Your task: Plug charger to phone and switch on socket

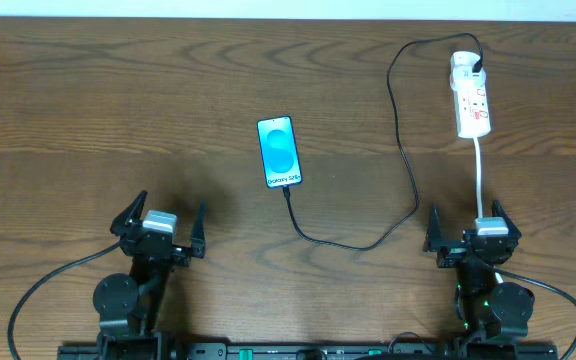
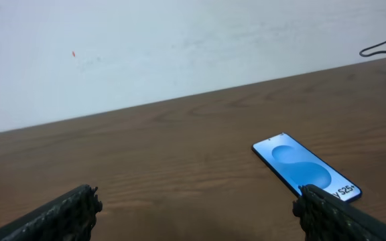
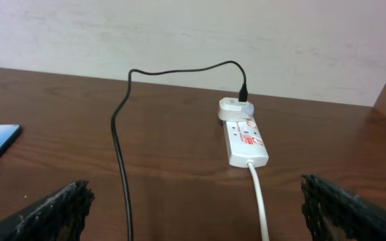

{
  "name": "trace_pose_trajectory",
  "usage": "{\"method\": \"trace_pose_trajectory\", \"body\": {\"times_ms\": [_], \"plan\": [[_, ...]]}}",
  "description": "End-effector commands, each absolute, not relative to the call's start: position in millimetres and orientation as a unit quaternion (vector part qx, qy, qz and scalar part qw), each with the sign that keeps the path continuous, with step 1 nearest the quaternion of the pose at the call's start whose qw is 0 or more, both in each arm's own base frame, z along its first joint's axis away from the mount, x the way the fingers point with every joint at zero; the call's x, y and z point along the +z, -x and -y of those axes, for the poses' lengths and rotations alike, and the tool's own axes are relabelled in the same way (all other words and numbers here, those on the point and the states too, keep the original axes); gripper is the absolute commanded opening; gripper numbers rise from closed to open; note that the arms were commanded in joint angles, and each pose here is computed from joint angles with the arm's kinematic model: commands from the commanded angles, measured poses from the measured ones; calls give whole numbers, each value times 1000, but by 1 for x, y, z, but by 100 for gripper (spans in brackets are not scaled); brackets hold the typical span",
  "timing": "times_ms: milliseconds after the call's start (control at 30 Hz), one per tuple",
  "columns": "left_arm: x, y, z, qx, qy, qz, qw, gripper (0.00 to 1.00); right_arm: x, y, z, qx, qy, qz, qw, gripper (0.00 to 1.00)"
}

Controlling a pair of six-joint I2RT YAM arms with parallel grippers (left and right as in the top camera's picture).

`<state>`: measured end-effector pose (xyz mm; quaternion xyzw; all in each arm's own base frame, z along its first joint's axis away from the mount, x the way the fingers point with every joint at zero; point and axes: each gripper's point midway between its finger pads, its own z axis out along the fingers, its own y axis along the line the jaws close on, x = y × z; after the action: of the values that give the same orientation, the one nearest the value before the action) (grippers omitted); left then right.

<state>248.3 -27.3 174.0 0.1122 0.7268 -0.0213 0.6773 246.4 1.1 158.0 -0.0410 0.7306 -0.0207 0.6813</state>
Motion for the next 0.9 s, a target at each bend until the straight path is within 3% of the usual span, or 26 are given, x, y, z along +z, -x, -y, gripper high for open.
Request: {"method": "trace_pose_trajectory", "body": {"times_ms": [0, 433, 867], "plan": [[173, -246, 28, -6, -132, -714, 688, 96, 158, -246, -1, -26, 43, -730, 681, 99], [142, -242, 26, 1, -134, -740, 659, 96, 158, -246, -1, -26, 43, -730, 681, 99], [142, -242, 26, -15, -116, -743, 660, 96, 158, -246, -1, -26, 43, -730, 681, 99]]}}
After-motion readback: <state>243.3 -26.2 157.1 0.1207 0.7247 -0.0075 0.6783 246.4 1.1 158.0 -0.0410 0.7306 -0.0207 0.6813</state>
